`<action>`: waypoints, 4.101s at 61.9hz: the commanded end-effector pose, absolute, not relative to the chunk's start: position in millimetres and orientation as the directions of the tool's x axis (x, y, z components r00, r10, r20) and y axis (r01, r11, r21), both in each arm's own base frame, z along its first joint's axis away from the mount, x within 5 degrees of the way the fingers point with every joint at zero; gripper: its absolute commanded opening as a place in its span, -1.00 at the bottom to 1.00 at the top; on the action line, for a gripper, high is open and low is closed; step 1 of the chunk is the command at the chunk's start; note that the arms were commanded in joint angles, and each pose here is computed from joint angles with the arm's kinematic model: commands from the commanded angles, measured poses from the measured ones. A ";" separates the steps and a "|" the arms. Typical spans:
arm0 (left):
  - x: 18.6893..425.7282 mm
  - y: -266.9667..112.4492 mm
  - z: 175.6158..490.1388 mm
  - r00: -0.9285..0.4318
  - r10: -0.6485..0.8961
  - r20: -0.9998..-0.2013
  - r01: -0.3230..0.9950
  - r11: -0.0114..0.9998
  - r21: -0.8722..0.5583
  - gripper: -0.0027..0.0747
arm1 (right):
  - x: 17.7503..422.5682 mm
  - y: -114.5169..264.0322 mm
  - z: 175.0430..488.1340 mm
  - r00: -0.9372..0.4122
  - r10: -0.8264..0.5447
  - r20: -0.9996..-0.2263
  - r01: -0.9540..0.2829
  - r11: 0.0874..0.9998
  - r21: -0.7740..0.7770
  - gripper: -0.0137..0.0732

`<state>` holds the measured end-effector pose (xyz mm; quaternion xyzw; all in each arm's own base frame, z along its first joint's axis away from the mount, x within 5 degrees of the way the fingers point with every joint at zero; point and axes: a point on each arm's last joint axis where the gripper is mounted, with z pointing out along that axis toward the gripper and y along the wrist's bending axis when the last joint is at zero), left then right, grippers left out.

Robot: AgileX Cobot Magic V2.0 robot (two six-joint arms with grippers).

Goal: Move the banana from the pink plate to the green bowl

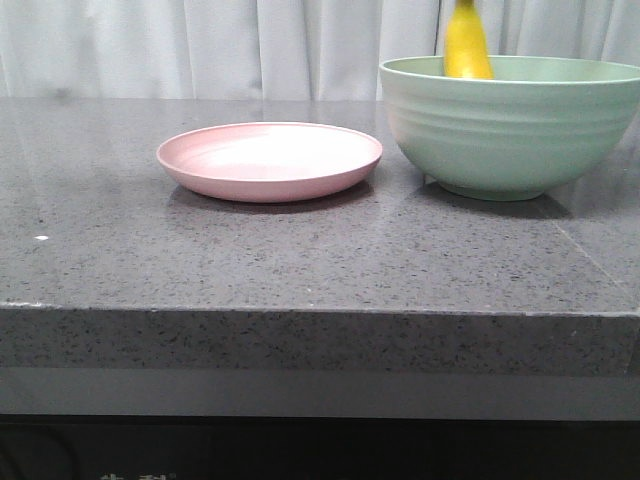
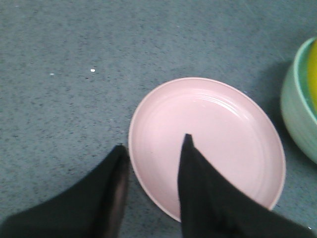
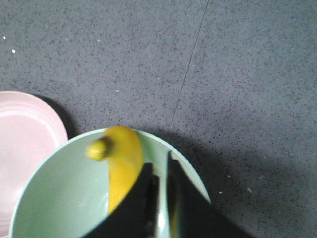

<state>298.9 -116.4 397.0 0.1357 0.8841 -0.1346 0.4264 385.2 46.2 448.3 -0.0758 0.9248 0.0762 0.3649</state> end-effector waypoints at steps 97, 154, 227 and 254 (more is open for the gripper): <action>48.0 -3.0 309.3 0.081 -0.138 -0.987 0.047 0.990 -0.135 -0.98 | 47.5 7.4 289.5 0.009 0.102 -0.995 -0.121 0.988 0.100 -0.82; 43.0 -2.1 244.6 0.058 -0.114 -0.992 0.032 0.993 -0.113 -0.98 | 47.5 7.4 289.4 0.008 0.102 -0.995 -0.121 0.988 0.100 -0.82; 54.3 -1.4 201.7 -0.009 -0.126 -0.992 0.016 0.992 -0.126 -0.98 | 47.5 7.4 289.3 0.007 0.102 -0.995 -0.121 0.988 0.100 -0.82; 54.5 -1.4 201.6 -0.011 -0.126 -0.992 0.015 0.992 -0.126 -0.98 | 51.1 1.9 216.0 0.007 0.084 -0.996 -0.022 0.996 0.084 -0.82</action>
